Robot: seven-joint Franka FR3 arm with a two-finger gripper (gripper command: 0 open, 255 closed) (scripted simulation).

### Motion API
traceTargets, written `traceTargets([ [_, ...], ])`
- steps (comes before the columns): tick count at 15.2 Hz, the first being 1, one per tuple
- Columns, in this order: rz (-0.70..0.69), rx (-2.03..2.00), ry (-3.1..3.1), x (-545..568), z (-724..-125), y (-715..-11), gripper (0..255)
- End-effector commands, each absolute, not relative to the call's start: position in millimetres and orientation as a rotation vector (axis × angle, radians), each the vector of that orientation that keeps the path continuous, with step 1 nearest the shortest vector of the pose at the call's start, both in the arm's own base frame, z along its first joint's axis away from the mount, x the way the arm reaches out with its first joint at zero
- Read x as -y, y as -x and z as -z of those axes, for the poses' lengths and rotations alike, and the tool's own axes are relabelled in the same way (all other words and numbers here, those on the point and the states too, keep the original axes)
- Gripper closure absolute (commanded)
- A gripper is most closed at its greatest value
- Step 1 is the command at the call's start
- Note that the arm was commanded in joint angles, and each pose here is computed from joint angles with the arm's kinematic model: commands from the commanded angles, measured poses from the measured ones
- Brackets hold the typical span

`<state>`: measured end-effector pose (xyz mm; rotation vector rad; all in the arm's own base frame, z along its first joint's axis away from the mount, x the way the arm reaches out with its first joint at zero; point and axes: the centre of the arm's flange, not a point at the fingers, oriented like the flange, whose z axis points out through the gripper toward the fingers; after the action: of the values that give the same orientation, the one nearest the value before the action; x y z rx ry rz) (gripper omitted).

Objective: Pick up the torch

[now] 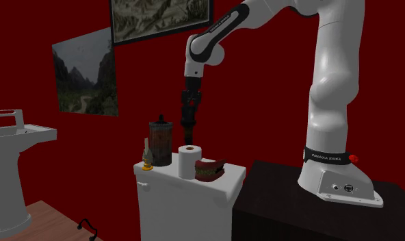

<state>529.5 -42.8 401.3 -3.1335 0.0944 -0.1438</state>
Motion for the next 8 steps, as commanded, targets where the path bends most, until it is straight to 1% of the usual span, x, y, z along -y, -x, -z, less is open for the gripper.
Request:
traceTargets([
  [1, 0.140, -0.095, 3.134, 43, -409, -529, 255],
  [8, 0.140, -0.095, 3.134, 43, -446, -529, 255],
])
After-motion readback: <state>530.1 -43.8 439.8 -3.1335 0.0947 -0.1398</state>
